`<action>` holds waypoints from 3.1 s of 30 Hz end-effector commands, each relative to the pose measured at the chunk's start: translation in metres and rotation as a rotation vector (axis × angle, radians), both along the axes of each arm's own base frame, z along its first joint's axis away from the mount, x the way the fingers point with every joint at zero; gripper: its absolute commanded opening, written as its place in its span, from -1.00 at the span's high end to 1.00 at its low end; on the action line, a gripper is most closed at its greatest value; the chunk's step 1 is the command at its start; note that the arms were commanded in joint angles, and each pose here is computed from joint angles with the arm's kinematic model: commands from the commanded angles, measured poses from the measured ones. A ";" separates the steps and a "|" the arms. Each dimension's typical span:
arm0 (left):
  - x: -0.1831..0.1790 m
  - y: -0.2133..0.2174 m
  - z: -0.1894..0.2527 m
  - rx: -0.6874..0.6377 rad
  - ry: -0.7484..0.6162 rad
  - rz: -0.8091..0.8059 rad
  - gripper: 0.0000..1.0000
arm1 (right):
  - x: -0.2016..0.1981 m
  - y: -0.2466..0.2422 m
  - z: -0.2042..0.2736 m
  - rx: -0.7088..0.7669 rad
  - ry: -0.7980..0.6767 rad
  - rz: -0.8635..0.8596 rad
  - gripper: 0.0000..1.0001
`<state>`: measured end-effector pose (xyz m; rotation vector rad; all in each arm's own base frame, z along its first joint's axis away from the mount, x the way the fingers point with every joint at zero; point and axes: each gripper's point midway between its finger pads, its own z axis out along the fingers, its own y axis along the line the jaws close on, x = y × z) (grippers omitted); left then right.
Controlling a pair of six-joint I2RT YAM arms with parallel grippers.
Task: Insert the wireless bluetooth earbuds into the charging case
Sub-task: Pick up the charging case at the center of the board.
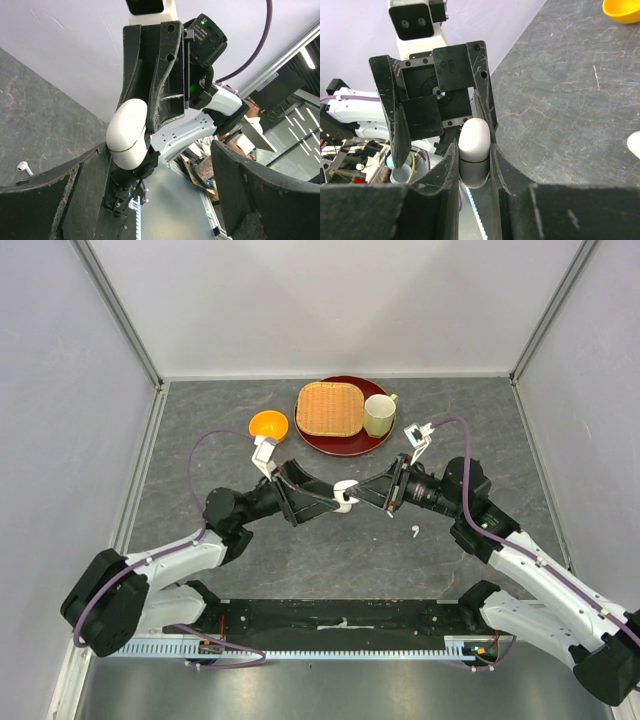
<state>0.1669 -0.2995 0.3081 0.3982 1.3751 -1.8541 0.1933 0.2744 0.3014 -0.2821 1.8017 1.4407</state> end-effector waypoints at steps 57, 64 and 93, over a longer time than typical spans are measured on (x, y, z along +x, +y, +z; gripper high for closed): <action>0.020 0.013 -0.024 0.380 -0.558 0.360 0.92 | 0.012 -0.013 0.016 0.086 0.335 -0.183 -0.85; 0.026 0.015 -0.027 0.434 -0.645 0.426 0.94 | 0.003 0.010 0.009 0.125 0.456 -0.041 -0.85; 0.021 -0.001 -0.025 0.434 -0.684 0.404 0.94 | 0.002 0.029 -0.015 0.183 0.588 0.060 -0.21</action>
